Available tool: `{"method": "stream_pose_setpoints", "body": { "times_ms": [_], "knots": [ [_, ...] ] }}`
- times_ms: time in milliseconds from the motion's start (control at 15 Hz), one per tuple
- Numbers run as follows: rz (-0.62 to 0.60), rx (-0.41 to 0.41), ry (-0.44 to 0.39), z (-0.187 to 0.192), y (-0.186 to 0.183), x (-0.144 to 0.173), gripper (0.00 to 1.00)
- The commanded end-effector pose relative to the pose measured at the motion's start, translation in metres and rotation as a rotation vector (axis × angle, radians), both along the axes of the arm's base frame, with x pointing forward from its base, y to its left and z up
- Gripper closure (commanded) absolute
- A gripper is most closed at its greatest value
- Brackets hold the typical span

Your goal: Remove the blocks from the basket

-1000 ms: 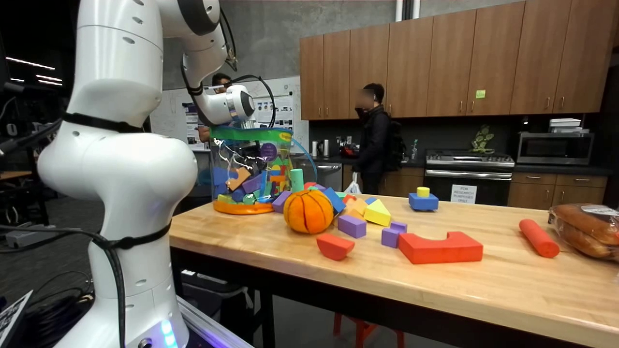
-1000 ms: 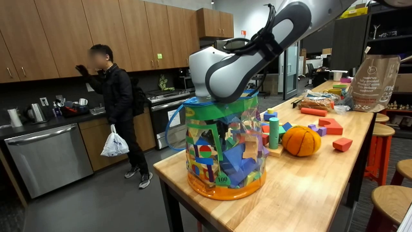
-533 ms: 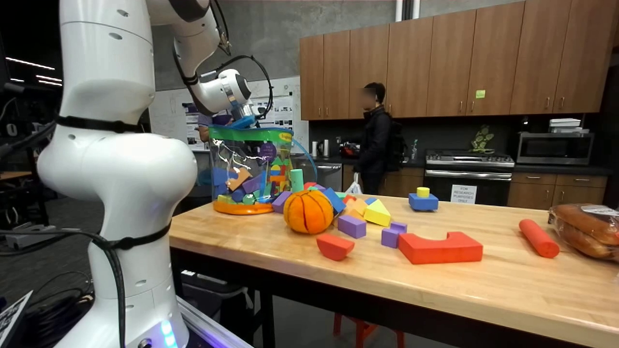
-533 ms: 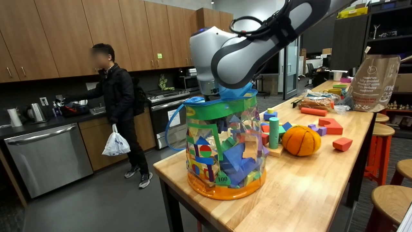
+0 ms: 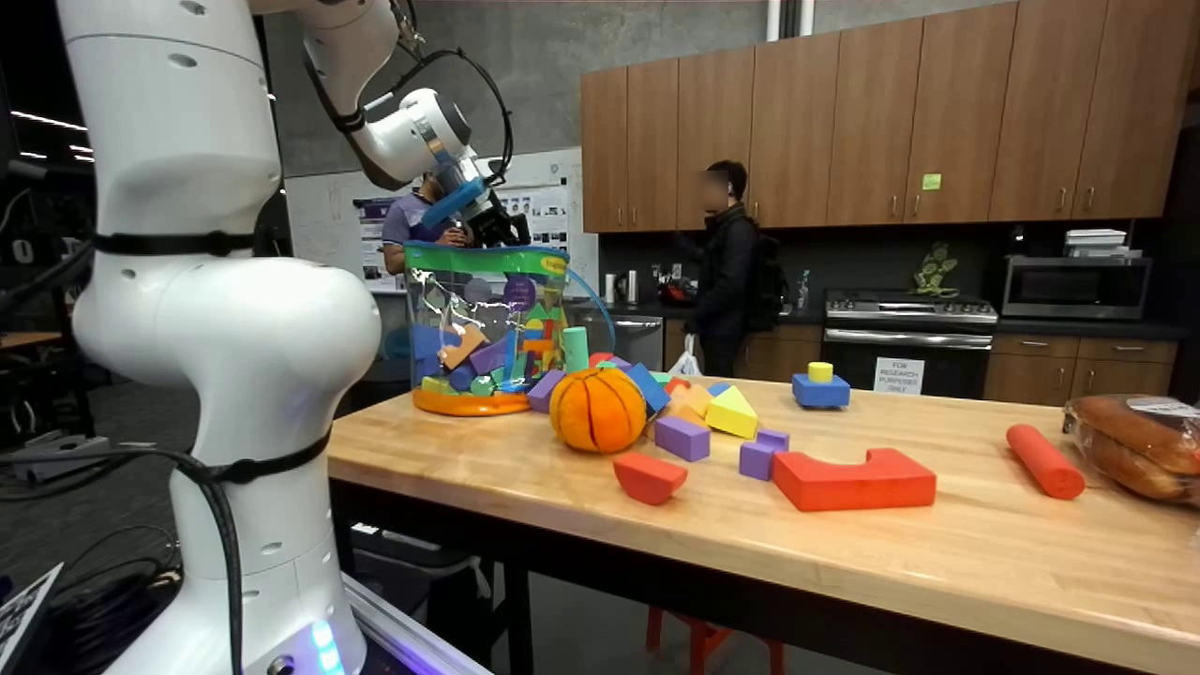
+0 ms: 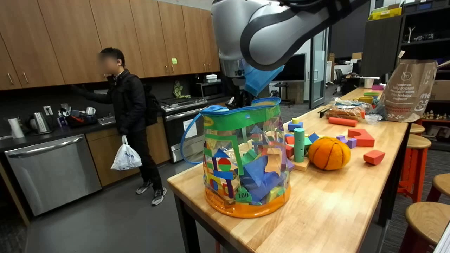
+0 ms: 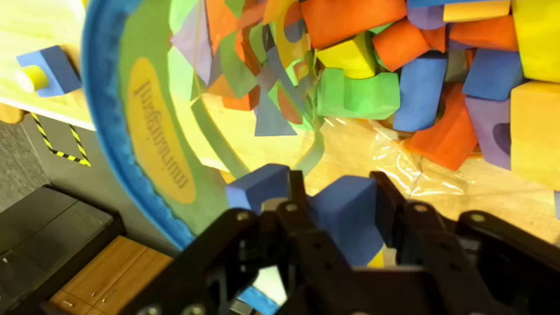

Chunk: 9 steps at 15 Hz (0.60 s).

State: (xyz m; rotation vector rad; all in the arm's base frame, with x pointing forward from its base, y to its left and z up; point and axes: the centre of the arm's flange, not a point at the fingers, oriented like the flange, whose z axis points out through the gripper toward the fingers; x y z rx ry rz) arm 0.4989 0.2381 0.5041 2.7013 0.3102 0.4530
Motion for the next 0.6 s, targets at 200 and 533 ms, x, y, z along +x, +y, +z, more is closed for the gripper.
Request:
{"method": "stream_pose_setpoints", "body": {
  "times_ms": [200,533],
  "knots": [
    [-0.117,-0.005,-0.172,0.043,-0.026,-0.02,0.85],
    [-0.241,0.026,-0.265,0.062,-0.054,-0.029,0.85]
  ]
}}
